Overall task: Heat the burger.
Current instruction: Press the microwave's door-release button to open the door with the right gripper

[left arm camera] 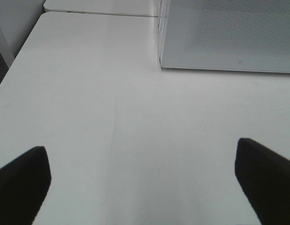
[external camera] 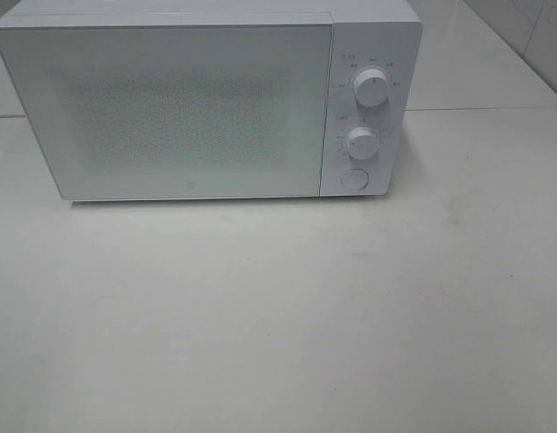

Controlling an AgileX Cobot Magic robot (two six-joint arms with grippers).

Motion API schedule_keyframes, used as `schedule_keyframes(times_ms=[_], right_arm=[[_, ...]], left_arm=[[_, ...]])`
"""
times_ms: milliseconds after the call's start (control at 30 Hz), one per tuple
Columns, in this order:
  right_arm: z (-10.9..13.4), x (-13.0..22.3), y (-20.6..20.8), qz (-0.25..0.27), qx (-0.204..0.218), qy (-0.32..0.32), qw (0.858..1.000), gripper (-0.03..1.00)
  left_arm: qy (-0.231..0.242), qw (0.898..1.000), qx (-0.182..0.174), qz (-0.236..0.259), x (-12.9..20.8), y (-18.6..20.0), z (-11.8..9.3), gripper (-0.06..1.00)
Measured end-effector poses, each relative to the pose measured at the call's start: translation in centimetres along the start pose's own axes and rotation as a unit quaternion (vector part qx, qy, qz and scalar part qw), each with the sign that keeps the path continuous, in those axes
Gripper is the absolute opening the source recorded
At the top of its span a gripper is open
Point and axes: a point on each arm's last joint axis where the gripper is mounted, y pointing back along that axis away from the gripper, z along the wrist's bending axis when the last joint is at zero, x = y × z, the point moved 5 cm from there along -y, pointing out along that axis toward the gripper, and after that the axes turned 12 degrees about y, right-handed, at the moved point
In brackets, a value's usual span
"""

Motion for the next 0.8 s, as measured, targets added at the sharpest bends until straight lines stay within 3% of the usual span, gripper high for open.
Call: schedule_keyframes(times_ms=[133,233,667,800], right_arm=[[-0.13,0.45,0.88,-0.042,0.031,-0.013,0.999,0.72],[-0.20,0.50,0.98,-0.045,0.041,-0.018,0.998,0.72],[-0.20,0.49,0.98,-0.045,0.042,-0.019,0.998,0.72],[-0.36,-0.36,1.19,-0.068,0.046,-0.018,0.996,0.72]], left_arm=[[0.000,1.000,0.000,0.000,0.00,0.00,0.00,0.99],[0.000,1.000,0.000,0.000,0.00,0.00,0.00,0.99],[0.000,1.000,0.000,0.000,0.00,0.00,0.00,0.99],[0.000,1.000,0.000,0.000,0.00,0.00,0.00,0.99]])
